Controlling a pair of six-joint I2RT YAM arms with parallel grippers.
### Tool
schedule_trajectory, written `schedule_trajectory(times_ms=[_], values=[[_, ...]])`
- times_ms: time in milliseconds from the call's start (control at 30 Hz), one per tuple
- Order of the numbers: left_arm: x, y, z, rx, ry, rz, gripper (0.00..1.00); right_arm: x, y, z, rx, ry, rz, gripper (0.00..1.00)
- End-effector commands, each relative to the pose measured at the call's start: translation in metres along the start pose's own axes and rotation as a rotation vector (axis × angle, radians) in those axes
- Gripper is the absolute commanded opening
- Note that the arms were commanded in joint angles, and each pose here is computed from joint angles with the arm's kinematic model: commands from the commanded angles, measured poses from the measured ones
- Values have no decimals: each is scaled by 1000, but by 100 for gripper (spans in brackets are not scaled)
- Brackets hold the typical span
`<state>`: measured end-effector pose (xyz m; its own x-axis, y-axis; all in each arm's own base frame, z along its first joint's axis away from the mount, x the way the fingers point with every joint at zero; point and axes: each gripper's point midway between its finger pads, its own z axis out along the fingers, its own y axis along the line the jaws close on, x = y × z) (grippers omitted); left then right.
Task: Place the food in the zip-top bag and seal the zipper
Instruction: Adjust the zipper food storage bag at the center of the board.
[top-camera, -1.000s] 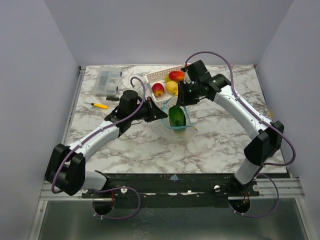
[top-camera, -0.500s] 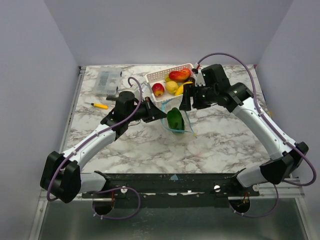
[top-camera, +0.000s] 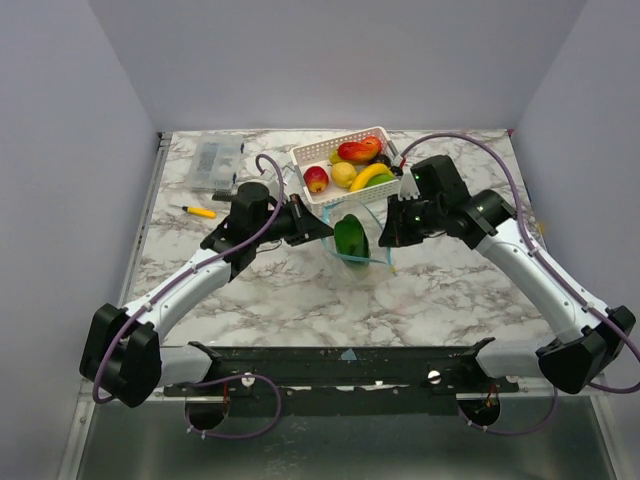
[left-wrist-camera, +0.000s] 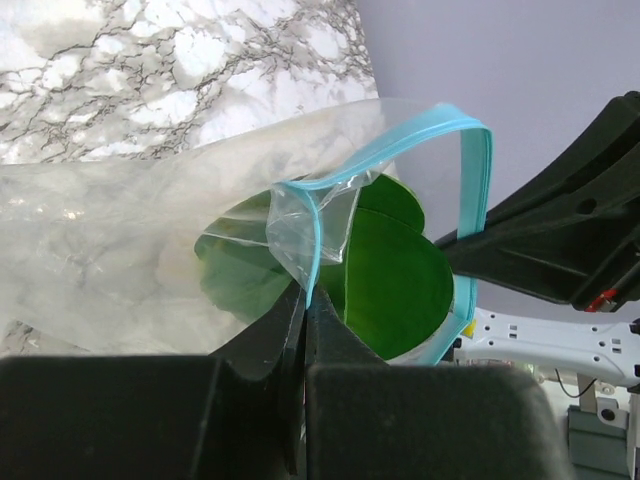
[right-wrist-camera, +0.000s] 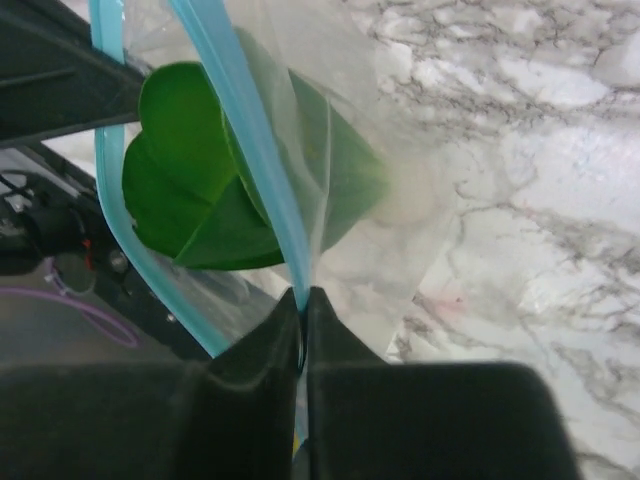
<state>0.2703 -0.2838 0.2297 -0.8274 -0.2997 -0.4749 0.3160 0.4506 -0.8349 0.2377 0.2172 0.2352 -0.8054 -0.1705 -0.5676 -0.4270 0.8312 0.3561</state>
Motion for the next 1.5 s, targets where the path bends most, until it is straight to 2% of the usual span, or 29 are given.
schedule_trajectory(times_ms=[0,133,233,300,333,467,633,667,700,800,867,967,1033,1100,1300,1467], values=[[-10,-16,-8,-15,-27,14,0,-8,12,6,-48,-29,37,1],[-16,-16,-21,-82,-76,-13,0,-32,-6,-12,104,-97,61,1],[-14,-24,-26,-75,-84,-36,1,-32,-7,-35,152,-77,70,1],[-8,-32,-25,-67,-54,-58,6,-29,-1,-47,135,-50,78,1],[-5,-36,-24,-64,-44,-65,13,-26,2,-52,127,-38,78,1],[5,-45,-19,-57,-38,-61,20,-24,-3,-50,149,-43,79,1],[6,-37,-13,-95,-31,-28,15,-26,-10,-11,149,-33,84,1],[6,-32,-11,-108,-25,-16,13,-26,-17,-4,176,-37,85,1],[7,-30,-8,-107,-12,-3,0,-26,-22,0,198,-45,85,1],[4,-31,-11,-120,-12,27,0,-27,-14,-5,163,-30,68,1],[2,-37,-17,-113,-33,43,0,-32,-3,-20,115,-64,62,1],[-1,-26,-17,-148,-45,29,11,-41,14,-39,40,-124,50,1],[-1,-18,-11,-127,-15,-2,8,-40,20,-37,-3,-129,40,1],[-3,-18,-7,-105,8,-21,0,-39,19,-31,1,-118,48,1],[-8,-40,-16,-56,-41,27,1,-49,25,-46,-21,-185,51,1],[-3,-21,0,-102,62,46,0,-29,15,-22,4,-100,71,1]])
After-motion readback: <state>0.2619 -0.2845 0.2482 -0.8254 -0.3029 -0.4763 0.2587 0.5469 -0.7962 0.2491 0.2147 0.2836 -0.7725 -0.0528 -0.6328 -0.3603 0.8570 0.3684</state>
